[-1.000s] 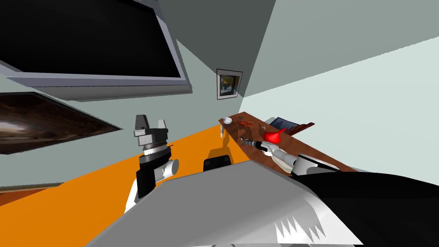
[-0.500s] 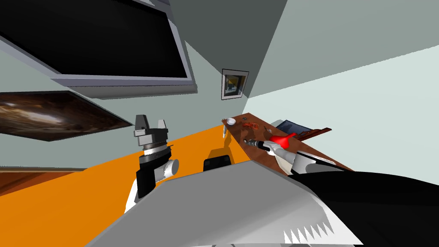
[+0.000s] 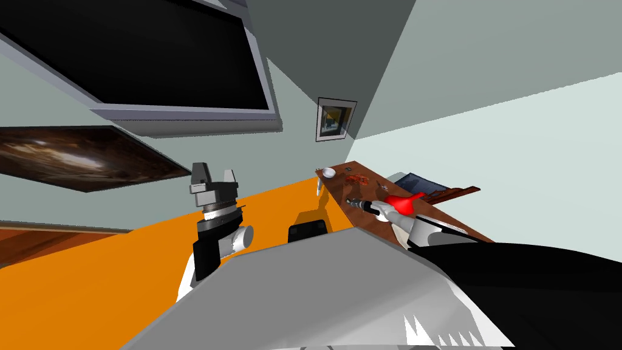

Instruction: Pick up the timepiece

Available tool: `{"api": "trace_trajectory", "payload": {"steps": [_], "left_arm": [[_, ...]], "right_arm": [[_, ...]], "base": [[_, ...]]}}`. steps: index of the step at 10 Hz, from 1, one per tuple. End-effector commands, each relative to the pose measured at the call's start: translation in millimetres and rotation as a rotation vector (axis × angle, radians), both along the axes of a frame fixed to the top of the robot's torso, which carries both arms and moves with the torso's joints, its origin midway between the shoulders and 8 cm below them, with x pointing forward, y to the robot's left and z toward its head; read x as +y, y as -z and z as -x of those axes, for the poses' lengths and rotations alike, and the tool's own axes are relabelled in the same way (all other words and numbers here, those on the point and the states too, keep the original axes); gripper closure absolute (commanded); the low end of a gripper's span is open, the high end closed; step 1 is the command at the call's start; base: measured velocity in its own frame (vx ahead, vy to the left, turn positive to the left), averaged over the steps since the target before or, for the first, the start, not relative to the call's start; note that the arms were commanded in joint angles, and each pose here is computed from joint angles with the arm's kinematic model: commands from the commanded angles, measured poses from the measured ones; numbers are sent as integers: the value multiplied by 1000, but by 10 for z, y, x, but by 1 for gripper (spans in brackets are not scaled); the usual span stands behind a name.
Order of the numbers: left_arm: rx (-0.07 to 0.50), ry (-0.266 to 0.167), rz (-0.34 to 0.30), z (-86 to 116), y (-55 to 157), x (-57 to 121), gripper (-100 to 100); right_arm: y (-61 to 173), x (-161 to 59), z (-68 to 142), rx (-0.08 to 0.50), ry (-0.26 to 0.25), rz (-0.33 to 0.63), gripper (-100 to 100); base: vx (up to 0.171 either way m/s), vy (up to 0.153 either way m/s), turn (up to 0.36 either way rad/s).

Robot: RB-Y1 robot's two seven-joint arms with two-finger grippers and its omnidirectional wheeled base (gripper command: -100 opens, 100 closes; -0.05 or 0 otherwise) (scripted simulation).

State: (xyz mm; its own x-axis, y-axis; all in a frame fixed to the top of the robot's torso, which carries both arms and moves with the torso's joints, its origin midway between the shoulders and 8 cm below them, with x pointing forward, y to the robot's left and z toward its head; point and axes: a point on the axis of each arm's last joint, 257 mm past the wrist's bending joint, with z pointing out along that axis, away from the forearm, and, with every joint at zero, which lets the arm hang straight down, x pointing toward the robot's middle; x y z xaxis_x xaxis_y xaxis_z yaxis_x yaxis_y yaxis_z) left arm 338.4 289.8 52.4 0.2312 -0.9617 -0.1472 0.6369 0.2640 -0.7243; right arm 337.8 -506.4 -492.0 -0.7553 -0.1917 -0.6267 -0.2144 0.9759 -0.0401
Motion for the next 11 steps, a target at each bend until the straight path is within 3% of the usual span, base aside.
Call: {"api": "trace_trajectory", "payload": {"steps": [1,2,6,7,8,10,11], "left_arm": [[0,0,0,0,0,0,0],[0,0,0,0,0,0,0],[0,0,0,0,0,0,0],[0,0,0,0,0,0,0],[0,0,0,0,0,0,0],[0,0,0,0,0,0,0],[0,0,0,0,0,0,0]], "right_arm": [[0,0,0,0,0,0,-100],[5,0,-1,0,1,1,100],[6,20,-5,-1,-1,-4,100],[6,20,-5,-1,0,-4,0],[-78,-41,-9,0,-18,1,100],[-105,-38,-11,0,-22,2,100],[-108,-45,-2,2,-22,2,0]], "base": [[0,-24,20],[0,0,0],[0,0,0],[0,0,0],[-6,41,-162],[-3,57,-112],[-2,6,3]]}}
